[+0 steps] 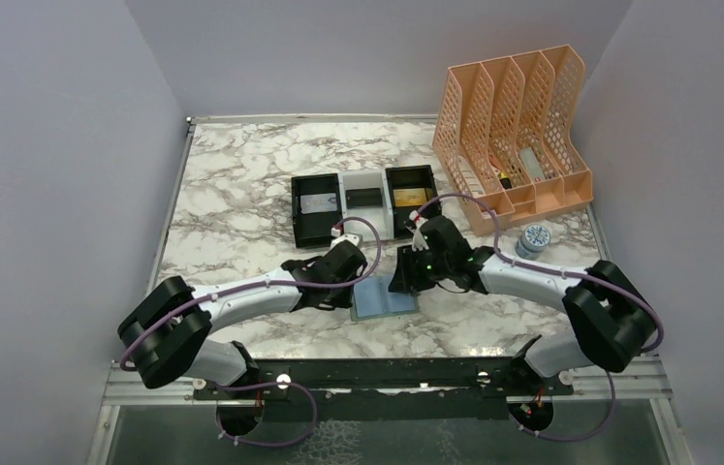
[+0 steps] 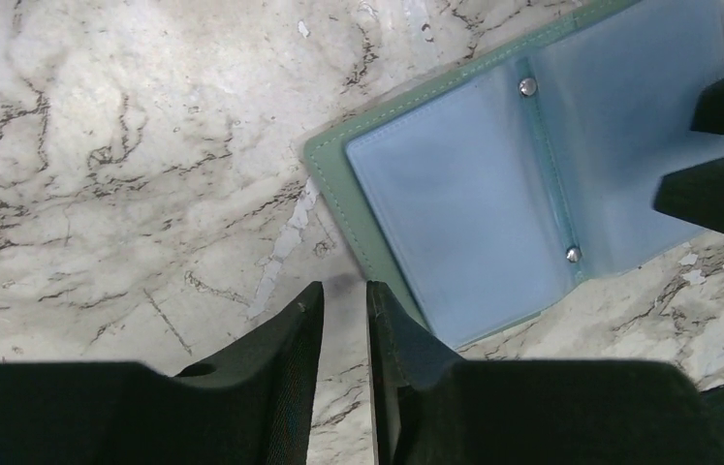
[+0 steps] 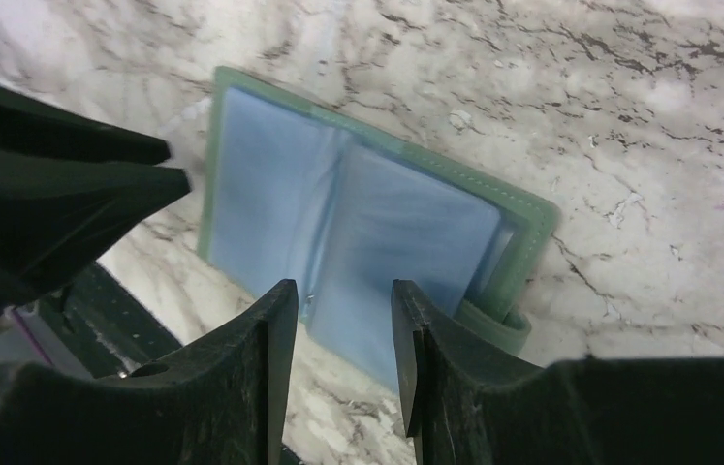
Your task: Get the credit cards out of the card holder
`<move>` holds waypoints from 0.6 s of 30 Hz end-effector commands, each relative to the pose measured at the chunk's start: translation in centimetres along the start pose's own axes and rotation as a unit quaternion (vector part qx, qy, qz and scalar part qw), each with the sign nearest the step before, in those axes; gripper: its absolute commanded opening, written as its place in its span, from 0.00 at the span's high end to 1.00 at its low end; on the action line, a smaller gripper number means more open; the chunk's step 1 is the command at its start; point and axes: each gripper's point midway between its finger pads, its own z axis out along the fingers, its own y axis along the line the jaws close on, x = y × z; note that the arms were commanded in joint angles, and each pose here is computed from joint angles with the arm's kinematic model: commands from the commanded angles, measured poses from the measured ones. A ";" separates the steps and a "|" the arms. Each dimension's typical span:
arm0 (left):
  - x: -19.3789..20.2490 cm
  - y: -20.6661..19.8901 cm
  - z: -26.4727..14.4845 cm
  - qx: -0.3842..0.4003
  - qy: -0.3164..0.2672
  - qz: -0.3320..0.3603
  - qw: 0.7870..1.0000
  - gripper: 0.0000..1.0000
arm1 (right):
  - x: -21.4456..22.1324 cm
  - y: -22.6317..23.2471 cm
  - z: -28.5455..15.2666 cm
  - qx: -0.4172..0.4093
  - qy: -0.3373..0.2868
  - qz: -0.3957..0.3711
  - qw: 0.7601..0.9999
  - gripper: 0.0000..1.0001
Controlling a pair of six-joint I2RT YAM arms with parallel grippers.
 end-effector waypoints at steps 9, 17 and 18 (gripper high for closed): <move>-3.6 1.6 -4.3 -0.031 -0.088 -0.019 0.996 0.35 | -4.3 -0.3 -2.2 0.053 -0.074 -0.057 0.994 0.55; -9.1 4.7 -11.3 -0.088 -0.218 -0.033 0.971 0.04 | -14.0 1.1 -11.7 0.120 -0.308 -0.116 0.937 0.30; -9.7 5.4 -12.1 -0.101 -0.232 -0.032 0.967 0.02 | -14.9 0.9 -13.0 0.135 -0.336 -0.121 0.924 0.28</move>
